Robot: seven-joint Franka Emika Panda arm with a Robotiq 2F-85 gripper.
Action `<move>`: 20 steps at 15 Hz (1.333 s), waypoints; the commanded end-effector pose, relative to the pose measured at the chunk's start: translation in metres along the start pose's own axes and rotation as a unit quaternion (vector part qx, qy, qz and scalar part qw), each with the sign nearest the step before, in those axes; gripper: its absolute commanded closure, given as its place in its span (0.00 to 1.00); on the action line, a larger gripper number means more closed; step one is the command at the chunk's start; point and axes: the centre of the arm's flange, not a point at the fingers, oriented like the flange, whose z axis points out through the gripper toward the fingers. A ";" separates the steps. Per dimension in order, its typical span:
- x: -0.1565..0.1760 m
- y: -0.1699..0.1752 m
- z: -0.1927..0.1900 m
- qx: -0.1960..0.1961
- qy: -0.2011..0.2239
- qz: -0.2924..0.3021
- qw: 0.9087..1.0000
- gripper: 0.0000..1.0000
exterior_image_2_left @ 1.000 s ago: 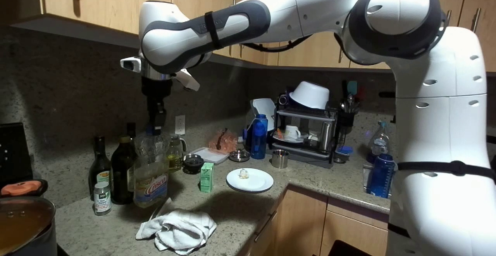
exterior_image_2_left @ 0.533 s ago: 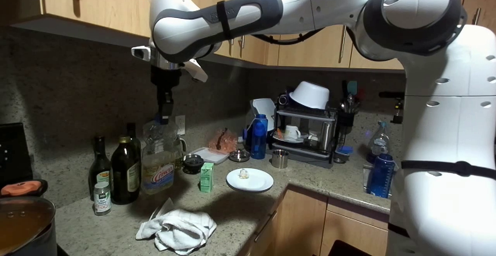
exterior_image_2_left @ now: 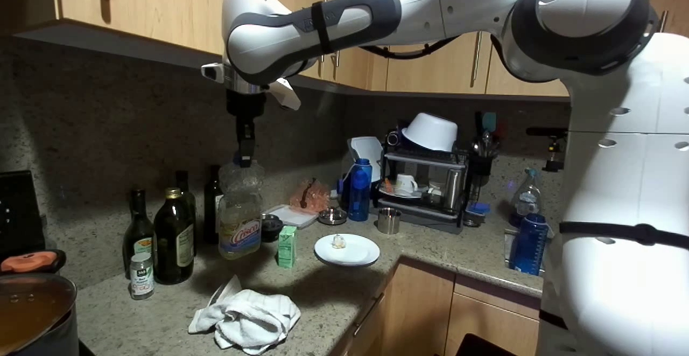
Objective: Pick the container of cooking oil and put it on the plate
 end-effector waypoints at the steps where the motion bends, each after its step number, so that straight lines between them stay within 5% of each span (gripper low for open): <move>1: -0.022 -0.007 -0.022 -0.014 -0.015 0.022 1.000 0.79; 11: -0.041 0.004 -0.050 -0.020 -0.011 0.036 0.999 0.79; 12: -0.033 0.007 -0.029 -0.005 -0.013 0.030 0.999 0.54; 18: -0.034 0.007 -0.035 -0.009 -0.010 0.031 0.999 0.54; 19: -0.034 0.007 -0.035 -0.009 -0.010 0.031 0.999 0.79; 20: -0.033 0.009 -0.037 -0.010 -0.007 0.033 0.999 0.79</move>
